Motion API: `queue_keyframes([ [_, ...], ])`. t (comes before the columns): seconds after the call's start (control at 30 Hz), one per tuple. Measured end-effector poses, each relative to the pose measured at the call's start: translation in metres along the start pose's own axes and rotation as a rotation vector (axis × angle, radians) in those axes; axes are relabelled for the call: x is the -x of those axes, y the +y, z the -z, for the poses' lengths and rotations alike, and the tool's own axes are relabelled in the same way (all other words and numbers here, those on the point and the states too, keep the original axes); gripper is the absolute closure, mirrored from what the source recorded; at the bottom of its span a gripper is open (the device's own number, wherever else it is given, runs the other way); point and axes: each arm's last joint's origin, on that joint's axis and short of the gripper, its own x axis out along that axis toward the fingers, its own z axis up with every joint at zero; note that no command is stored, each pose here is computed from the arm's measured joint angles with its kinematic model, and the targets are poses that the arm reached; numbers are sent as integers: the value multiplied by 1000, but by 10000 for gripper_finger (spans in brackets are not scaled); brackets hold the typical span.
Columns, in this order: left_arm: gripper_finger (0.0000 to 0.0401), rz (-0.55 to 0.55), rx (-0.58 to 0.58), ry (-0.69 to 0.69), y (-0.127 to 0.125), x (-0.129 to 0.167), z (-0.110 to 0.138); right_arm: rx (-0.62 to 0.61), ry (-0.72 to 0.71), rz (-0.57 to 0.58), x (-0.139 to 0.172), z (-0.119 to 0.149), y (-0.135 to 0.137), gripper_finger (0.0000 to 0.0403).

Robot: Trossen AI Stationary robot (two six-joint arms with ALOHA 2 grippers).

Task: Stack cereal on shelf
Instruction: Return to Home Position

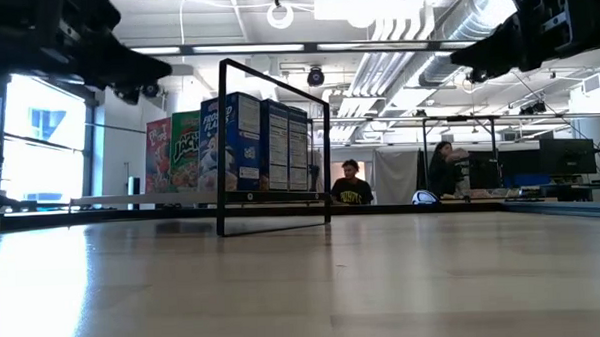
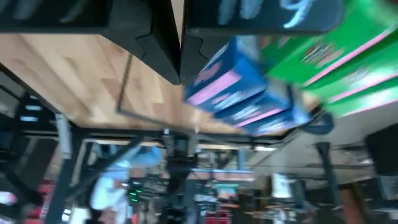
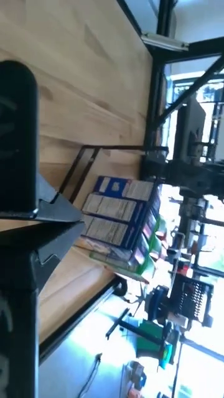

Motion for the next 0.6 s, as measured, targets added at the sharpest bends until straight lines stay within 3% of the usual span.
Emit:
queue_keyframes([
  [0.33,400,-69,15,-90,5,26,17,-33,-64,87,26,1,-12,403],
  [0.6,400,-125,38,-135,10,38,30,-52,-113,149,27,30,-17,403],
])
